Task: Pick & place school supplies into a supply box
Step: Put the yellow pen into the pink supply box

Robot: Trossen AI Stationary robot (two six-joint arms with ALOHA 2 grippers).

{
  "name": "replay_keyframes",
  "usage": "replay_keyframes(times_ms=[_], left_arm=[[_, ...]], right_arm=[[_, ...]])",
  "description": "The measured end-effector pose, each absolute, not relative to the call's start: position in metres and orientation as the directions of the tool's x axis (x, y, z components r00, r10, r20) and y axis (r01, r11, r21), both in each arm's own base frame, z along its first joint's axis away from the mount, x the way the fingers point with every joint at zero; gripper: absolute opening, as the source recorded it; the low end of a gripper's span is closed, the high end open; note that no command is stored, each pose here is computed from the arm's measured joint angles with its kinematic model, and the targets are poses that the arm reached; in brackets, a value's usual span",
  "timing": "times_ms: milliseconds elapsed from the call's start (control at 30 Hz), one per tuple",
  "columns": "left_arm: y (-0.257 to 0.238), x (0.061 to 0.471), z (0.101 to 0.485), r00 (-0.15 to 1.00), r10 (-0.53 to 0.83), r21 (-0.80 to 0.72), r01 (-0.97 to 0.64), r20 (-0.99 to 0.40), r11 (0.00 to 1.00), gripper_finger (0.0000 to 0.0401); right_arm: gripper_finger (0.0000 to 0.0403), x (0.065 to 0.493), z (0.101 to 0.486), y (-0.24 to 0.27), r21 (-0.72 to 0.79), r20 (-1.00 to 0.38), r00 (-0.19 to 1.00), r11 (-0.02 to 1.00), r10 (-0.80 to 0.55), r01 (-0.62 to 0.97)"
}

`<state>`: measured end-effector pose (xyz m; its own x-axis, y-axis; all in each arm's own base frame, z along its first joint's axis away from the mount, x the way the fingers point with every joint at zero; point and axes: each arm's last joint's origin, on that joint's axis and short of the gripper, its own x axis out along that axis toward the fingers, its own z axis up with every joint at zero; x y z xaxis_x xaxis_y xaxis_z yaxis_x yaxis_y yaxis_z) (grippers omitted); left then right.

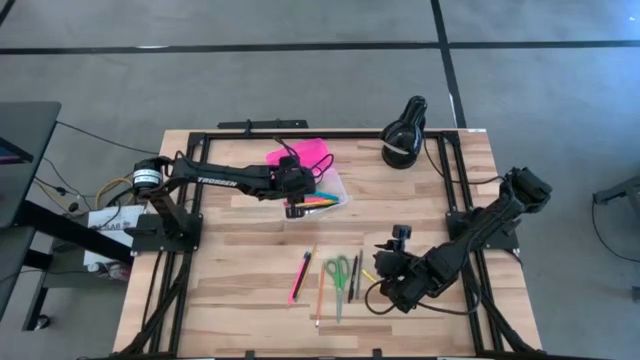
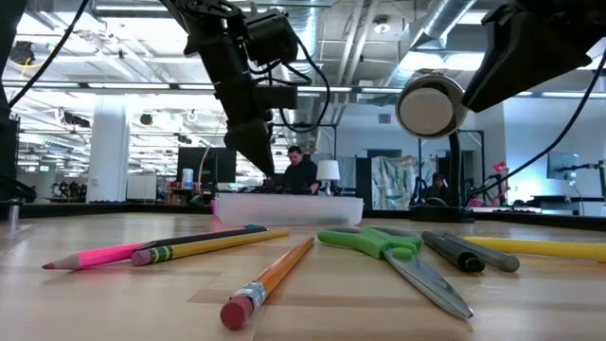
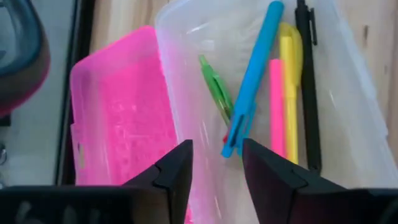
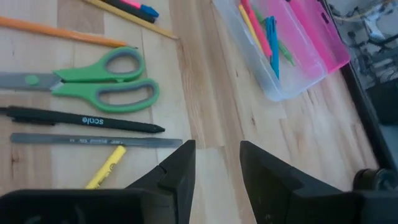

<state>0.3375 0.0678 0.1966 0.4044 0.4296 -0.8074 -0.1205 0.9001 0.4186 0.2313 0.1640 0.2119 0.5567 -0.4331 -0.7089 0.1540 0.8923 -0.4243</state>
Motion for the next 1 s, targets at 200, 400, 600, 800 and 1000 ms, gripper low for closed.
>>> replay_keyframes(times_ms=[200,400,600,800,1000], left_arm=[[0.048,0.337,0.194,0.401,0.345,0.365,-0.029,-0.849,0.93,0.0146],[0.022,0.332,0.19,0.355,0.286,0.334,0.081,-0.89,0.939,0.0142],[-0.006,0.322,0.194,0.354,0.256,0.314,0.118,-0.9,0.942,0.0141],[-0.029,0.3,0.205,0.411,0.224,0.292,0.112,-0.884,0.95,0.0141],[-0.051,0.273,0.22,0.528,0.248,0.32,0.048,-0.812,0.946,0.0141]], right_arm=[[0.012,0.23,0.21,0.166,-0.313,-0.766,0.524,0.928,-0.373,0.203],[0.012,0.23,0.209,0.168,-0.221,-0.803,0.503,0.943,-0.321,0.249],[0.012,0.231,0.2,0.179,-0.195,-0.812,0.503,0.95,-0.297,0.245],[0.012,0.237,0.17,0.195,-0.157,-0.876,0.428,0.97,-0.223,0.184],[0.012,0.241,0.149,0.203,-0.15,-0.892,0.394,0.969,-0.219,0.197]])
